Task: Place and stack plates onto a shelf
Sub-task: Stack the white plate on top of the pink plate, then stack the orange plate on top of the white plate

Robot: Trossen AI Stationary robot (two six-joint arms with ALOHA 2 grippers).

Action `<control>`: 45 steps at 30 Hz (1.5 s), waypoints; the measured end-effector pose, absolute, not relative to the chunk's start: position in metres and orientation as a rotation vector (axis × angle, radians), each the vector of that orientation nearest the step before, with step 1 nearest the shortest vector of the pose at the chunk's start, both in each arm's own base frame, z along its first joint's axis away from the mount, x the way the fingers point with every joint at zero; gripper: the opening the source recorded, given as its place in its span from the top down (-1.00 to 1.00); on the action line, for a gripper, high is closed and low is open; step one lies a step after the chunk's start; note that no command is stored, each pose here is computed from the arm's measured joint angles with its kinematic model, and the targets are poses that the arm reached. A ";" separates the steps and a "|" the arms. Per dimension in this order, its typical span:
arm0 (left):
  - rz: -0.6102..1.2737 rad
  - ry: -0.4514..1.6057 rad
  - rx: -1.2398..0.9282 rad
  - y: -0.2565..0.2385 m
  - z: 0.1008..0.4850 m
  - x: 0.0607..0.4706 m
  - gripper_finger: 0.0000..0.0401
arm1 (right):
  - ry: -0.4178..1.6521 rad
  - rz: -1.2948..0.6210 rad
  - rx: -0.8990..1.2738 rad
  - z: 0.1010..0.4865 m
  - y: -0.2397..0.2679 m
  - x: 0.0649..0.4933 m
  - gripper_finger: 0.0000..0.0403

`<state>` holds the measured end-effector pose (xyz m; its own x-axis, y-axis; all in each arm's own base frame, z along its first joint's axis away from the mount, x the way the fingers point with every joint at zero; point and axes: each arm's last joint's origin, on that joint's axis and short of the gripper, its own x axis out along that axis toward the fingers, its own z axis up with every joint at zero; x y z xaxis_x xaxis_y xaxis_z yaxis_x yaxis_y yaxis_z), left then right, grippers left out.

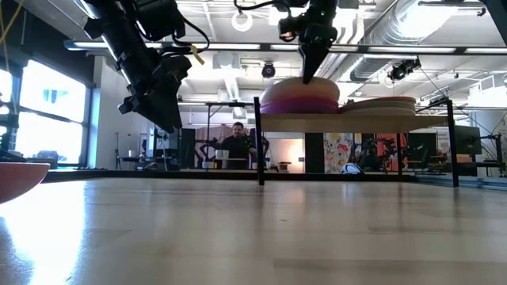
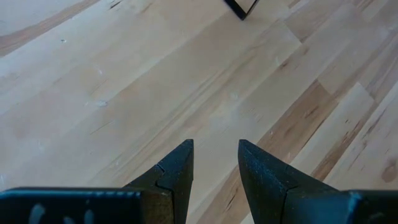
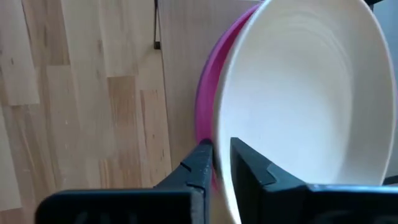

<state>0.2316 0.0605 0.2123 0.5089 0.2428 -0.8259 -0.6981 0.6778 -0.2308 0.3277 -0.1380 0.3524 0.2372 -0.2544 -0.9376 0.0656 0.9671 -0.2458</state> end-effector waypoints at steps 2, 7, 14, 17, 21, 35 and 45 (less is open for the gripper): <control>0.609 0.861 -0.599 0.060 0.212 0.232 0.42 | 1.315 -0.220 -0.167 0.352 -0.138 0.328 0.81; 0.609 0.861 -0.599 0.060 0.212 0.232 0.42 | 1.318 -0.243 -0.167 0.352 -0.138 0.328 0.75; 0.575 0.884 -0.621 0.059 0.211 0.231 0.42 | 1.329 -0.244 -0.101 0.352 -0.136 0.325 0.75; 0.471 0.937 -0.683 0.055 0.210 0.230 0.42 | 1.342 -0.225 -0.046 0.357 -0.130 0.322 0.75; 0.301 0.983 -0.743 0.043 0.210 0.232 0.42 | 1.353 -0.206 0.016 0.363 -0.118 0.321 0.75; -0.102 1.225 -0.516 -0.037 0.206 0.222 0.42 | 1.342 -0.077 0.083 0.364 -0.064 0.334 0.75; -0.101 1.239 -0.333 -0.074 0.204 0.211 0.42 | 1.342 -0.047 0.071 0.364 -0.041 0.337 0.75</control>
<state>0.2114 -0.0738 0.2039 0.3283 -0.2544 -0.9097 -0.1044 0.9474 -0.3026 0.3375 -0.0411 0.3637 0.2268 0.0068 -0.9739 0.0752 0.9969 0.0245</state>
